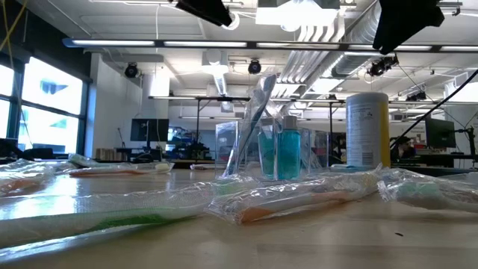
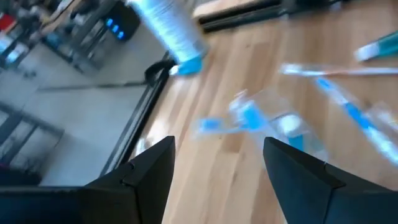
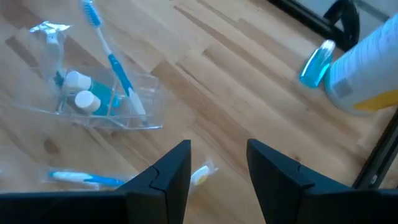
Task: Pick & Place toothbrushing station
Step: Put the orange toothbrush into the transparent organizer
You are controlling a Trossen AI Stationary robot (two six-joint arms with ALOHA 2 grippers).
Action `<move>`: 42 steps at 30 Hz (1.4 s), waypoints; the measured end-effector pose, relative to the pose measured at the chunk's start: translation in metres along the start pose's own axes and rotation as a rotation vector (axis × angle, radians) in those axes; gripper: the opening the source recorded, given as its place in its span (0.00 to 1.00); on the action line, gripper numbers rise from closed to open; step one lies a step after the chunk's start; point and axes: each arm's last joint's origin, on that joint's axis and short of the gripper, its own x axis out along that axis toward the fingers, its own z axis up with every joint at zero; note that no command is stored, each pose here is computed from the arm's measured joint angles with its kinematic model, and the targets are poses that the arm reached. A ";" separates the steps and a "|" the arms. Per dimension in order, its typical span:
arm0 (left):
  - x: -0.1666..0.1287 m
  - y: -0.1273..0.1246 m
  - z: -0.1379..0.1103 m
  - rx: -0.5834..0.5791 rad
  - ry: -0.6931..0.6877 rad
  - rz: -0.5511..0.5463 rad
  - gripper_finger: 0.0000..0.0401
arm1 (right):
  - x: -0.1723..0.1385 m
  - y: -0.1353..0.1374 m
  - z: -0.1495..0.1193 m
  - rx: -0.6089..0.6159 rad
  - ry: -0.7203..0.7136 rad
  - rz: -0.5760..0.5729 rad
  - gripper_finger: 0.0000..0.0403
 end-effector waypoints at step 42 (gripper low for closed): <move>-0.006 -0.017 -0.069 -0.143 -0.019 -0.296 0.59 | 0.124 0.017 -0.074 0.205 0.294 -0.047 0.58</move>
